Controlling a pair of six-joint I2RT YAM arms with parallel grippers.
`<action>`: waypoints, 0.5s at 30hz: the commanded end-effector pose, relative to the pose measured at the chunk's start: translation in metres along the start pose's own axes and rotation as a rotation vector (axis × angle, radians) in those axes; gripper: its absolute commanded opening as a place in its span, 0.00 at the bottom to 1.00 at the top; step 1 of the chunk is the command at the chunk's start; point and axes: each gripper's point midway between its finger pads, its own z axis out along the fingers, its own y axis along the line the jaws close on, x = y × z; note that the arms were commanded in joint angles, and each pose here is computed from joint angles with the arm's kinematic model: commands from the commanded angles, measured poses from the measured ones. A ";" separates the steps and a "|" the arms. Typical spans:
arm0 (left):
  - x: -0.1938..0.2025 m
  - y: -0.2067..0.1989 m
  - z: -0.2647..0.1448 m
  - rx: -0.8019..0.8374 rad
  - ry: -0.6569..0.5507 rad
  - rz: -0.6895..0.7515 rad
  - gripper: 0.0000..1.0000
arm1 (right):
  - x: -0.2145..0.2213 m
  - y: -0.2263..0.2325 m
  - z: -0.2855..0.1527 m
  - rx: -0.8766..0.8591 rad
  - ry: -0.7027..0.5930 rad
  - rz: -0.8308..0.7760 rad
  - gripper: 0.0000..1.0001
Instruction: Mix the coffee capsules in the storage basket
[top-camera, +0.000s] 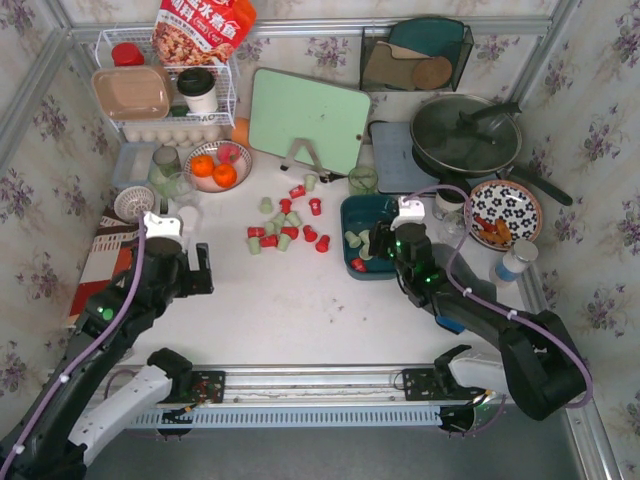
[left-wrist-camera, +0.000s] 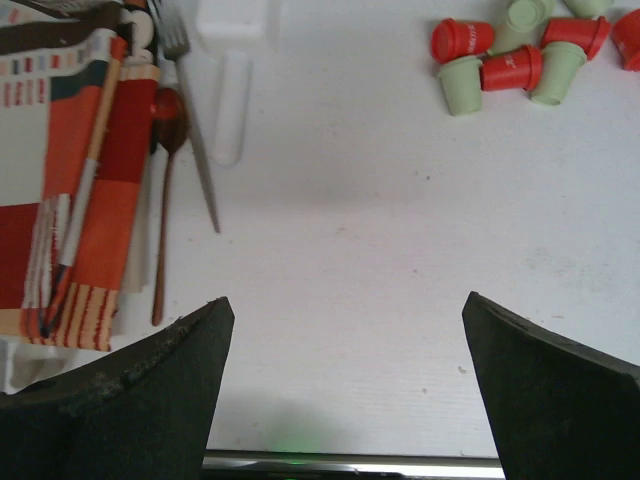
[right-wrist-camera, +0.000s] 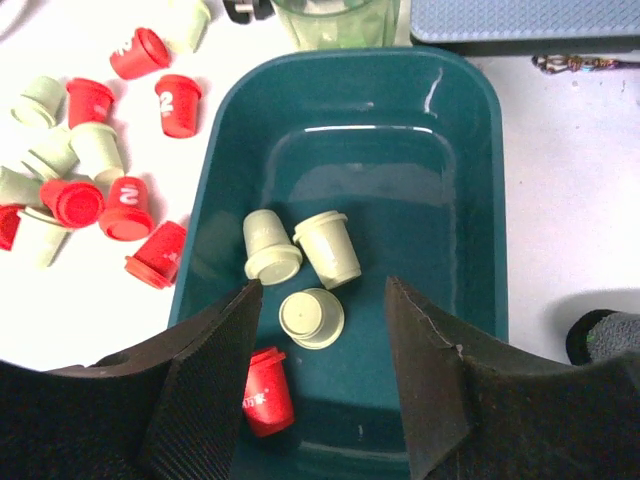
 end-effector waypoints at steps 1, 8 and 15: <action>-0.005 -0.024 0.010 0.062 0.041 -0.095 0.99 | -0.028 0.002 -0.005 -0.006 -0.130 0.044 0.59; -0.003 -0.076 0.076 0.138 0.136 -0.157 0.94 | -0.032 0.012 -0.012 -0.078 -0.171 0.073 0.59; 0.003 -0.102 0.154 0.078 0.247 -0.061 0.62 | -0.039 0.021 -0.020 -0.139 -0.201 0.090 0.60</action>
